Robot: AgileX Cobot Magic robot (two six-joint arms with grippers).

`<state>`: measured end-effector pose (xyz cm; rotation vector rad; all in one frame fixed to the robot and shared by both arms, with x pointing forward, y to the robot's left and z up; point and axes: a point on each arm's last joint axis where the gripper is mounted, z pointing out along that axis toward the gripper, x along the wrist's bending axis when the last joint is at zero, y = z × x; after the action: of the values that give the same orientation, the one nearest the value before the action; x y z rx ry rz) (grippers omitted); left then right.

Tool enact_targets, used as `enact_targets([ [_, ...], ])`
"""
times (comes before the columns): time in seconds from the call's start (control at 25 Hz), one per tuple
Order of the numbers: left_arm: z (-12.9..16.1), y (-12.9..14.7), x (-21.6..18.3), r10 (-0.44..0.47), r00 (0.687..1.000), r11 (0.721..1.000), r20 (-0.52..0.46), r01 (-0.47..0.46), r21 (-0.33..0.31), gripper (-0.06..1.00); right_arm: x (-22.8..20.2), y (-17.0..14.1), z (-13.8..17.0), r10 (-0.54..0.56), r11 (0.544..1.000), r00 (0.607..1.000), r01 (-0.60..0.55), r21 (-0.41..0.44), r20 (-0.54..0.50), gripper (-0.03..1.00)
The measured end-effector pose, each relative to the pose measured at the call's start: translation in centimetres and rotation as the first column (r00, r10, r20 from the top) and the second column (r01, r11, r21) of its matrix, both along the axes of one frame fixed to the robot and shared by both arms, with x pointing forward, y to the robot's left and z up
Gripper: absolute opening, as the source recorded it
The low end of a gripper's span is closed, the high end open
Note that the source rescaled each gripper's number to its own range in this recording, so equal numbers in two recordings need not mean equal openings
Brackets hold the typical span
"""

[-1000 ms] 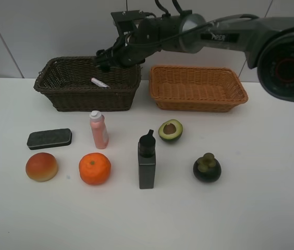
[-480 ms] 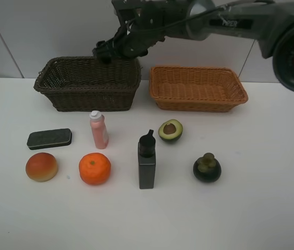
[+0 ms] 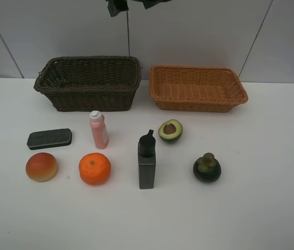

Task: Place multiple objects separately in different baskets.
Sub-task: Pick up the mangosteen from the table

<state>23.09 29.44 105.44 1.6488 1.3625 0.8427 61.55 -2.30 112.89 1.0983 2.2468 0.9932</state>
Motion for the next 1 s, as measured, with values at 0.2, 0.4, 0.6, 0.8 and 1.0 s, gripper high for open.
enact_targets([
  [0.2,0.0,0.0,0.0,0.000,1.000,1.000,0.000,0.000,0.000,0.84,-2.7,-2.3,2.5,-0.042,0.996,0.994,0.034,-0.081,-0.101,1.00],
  [0.4,0.0,0.0,0.0,0.000,1.000,1.000,0.000,0.000,0.000,0.84,-4.3,-4.3,3.2,-0.118,0.977,0.976,0.082,-0.195,-0.185,1.00],
  [0.6,0.0,0.0,0.0,0.000,1.000,1.000,0.000,0.000,0.000,0.84,-5.8,-5.3,3.6,-0.125,0.976,0.972,0.083,-0.203,-0.201,1.00],
  [0.8,0.0,0.0,0.0,0.000,1.000,1.000,0.000,0.000,0.000,0.84,-7.4,-6.6,2.3,-0.138,0.966,0.959,0.075,-0.247,-0.247,1.00],
  [1.0,0.0,0.0,0.0,0.000,1.000,1.000,0.000,0.000,0.000,0.84,-9.3,-8.0,-0.3,-0.174,0.949,0.930,0.070,-0.308,-0.324,1.00],
])
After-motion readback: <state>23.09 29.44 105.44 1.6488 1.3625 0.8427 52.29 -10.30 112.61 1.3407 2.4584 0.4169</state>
